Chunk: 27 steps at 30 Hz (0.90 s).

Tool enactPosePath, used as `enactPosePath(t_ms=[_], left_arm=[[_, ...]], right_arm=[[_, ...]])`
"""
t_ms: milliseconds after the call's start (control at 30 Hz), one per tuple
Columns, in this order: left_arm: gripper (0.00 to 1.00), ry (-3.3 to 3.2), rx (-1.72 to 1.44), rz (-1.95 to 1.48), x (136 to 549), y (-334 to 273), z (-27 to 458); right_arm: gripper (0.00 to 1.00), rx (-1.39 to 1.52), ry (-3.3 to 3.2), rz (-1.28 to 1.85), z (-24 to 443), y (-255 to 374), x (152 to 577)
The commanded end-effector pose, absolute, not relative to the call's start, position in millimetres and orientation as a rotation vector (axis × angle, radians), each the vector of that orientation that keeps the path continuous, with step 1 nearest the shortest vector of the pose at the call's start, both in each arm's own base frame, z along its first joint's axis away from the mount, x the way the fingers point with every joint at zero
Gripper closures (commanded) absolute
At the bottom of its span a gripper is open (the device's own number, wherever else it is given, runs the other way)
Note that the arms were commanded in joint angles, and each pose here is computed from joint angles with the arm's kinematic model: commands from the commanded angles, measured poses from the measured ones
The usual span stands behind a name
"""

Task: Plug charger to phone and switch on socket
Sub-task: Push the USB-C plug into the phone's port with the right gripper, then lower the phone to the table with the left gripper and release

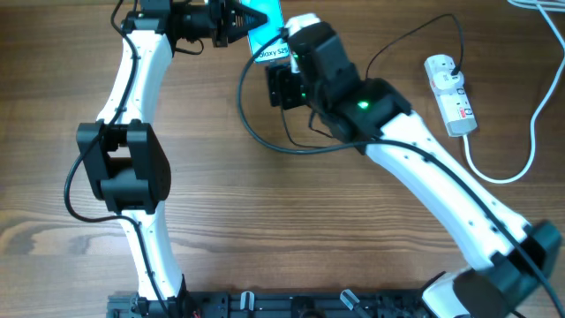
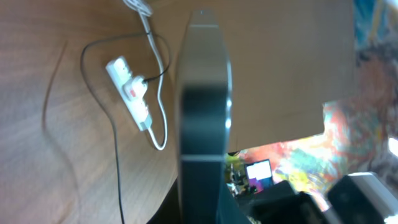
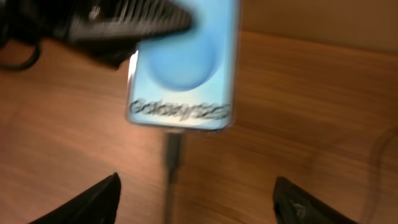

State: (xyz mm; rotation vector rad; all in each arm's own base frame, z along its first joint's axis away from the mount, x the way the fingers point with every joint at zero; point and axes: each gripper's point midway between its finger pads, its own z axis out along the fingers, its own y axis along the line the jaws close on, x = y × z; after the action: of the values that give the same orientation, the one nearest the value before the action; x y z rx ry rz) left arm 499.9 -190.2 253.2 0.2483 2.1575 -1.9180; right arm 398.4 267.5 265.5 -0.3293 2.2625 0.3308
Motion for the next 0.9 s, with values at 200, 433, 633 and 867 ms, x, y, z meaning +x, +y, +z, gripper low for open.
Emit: enactPosePath(t_ms=[200,433,633,867], left_arm=[[0.96,2.558,0.233,-1.477,468.5,-221.6,174.8],[0.96,2.781,0.233,-1.419,448.8,-248.6,100.8],[0.96,2.853,0.312,-1.435,432.2,-272.0,62.7],[0.96,2.959,0.305,-1.358,423.2,-283.4,14.0]], right_arm=[[0.17,0.091,2.296,0.162,285.8,155.6,416.5],[0.12,0.353,2.391,0.069,264.6,74.6,416.7],[0.12,0.456,2.438,0.015,254.3,36.9,409.6],[0.12,0.463,2.460,0.003,250.9,34.1,405.0]])
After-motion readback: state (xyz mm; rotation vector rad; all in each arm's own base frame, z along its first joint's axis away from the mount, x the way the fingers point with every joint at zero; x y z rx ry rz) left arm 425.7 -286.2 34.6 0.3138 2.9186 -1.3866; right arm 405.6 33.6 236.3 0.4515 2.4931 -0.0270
